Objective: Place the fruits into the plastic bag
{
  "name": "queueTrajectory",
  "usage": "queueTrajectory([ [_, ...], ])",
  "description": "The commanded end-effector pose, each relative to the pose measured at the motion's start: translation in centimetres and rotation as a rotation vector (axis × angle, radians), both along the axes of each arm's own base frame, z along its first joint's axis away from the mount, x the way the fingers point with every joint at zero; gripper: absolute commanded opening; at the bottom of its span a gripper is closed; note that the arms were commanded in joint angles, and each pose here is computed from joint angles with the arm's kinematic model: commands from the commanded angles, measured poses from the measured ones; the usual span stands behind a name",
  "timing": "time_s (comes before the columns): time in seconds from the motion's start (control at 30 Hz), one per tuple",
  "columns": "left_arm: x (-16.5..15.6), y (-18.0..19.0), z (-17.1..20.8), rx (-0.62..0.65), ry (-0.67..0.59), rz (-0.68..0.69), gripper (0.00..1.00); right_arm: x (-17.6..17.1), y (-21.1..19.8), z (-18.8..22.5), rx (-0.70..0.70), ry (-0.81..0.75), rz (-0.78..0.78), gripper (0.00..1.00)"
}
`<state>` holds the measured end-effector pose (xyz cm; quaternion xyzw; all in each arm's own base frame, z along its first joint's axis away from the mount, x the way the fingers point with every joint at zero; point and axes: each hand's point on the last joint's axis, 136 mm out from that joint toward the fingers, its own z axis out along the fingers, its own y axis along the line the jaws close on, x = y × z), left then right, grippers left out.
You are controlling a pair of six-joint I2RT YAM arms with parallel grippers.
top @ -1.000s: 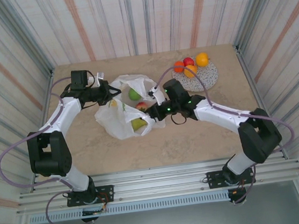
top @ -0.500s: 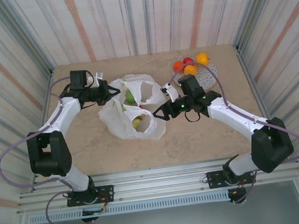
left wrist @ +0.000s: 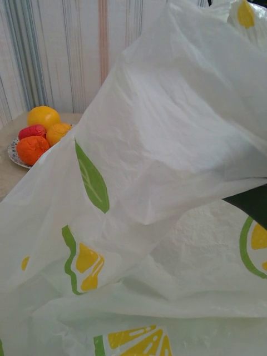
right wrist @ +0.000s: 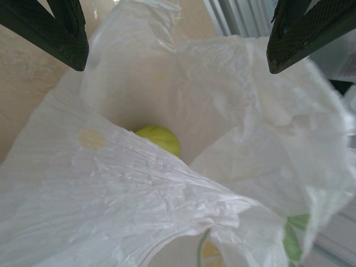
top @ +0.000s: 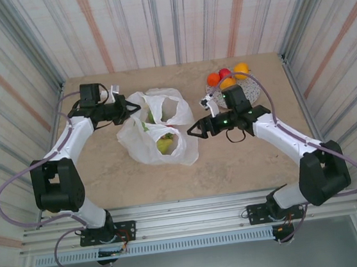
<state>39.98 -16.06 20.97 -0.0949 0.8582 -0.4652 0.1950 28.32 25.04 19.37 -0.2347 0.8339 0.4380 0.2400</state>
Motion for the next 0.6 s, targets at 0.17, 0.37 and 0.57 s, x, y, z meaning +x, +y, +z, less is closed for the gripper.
queueTrajectory([
  [0.17, -0.6, 0.0, 1.1, -0.014, -0.024, -0.004, 0.00, 3.3, -3.2, 4.8, 0.172, -0.074, -0.165, 0.88],
  [0.37, -0.6, 0.0, 1.3, -0.018, -0.028, -0.005, 0.00, 12.7, -13.6, 0.4, -0.221, -0.086, -0.812, 0.91],
  [0.57, -0.7, -0.1, 1.3, -0.020, -0.026, -0.007, 0.00, 19.4, -18.5, -2.7, -0.479, -0.160, -1.013, 0.91],
])
